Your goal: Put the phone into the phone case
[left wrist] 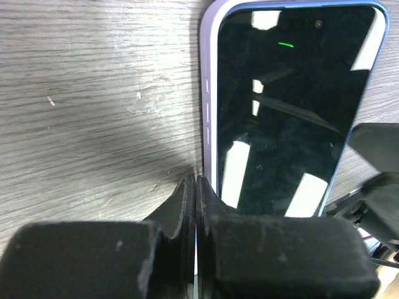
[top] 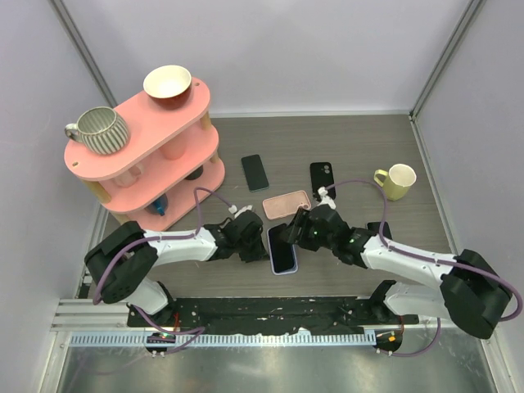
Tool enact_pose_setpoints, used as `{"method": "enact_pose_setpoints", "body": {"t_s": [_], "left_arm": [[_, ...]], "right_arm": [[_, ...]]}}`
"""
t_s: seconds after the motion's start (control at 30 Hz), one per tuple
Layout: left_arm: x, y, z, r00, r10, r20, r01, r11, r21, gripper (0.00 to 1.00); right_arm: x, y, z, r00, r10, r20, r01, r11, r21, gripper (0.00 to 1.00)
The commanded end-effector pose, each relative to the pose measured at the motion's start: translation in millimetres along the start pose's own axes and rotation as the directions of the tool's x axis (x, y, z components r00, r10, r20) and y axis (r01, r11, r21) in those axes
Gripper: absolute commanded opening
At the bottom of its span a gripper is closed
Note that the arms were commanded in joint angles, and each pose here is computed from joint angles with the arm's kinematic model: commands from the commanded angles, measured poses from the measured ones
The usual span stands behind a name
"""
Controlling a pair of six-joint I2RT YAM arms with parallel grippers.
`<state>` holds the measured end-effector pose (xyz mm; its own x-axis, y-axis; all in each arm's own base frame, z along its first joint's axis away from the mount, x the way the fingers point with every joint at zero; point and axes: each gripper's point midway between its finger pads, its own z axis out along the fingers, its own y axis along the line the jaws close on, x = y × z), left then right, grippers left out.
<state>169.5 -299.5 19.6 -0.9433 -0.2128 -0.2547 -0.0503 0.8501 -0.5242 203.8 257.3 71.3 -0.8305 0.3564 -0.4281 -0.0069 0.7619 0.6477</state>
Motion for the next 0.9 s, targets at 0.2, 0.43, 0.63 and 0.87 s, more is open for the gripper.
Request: {"method": "enact_pose_setpoints", "body": {"t_s": [0.2, 0.43, 0.63, 0.87], "left_arm": [[-7.7, 1.6, -15.2, 0.999, 0.03, 0.036, -0.028, 0.999, -0.042, 0.0], [-18.5, -5.8, -20.9, 0.996, 0.071, 0.057, -0.067, 0.996, -0.064, 0.23], [-26.8, -20.2, -20.0, 0.993, 0.089, 0.082, -0.088, 0.996, -0.015, 0.41], [-30.3, -23.0, -12.0, 0.991, 0.106, 0.08, -0.105, 0.994, -0.011, 0.38]], "right_arm": [[-32.4, -7.0, -25.0, 0.988, -0.145, 0.046, 0.139, 0.984, 0.115, 0.61], [-20.7, -20.9, -13.5, 0.977, -0.209, -0.043, 0.213, 0.972, 0.1, 0.52], [-5.0, -16.6, -2.6, 0.974, -0.205, -0.092, 0.206, 0.978, 0.004, 0.43], [2.2, -33.9, 9.0, 0.971, -0.207, -0.121, 0.214, 0.975, 0.053, 0.3]]}}
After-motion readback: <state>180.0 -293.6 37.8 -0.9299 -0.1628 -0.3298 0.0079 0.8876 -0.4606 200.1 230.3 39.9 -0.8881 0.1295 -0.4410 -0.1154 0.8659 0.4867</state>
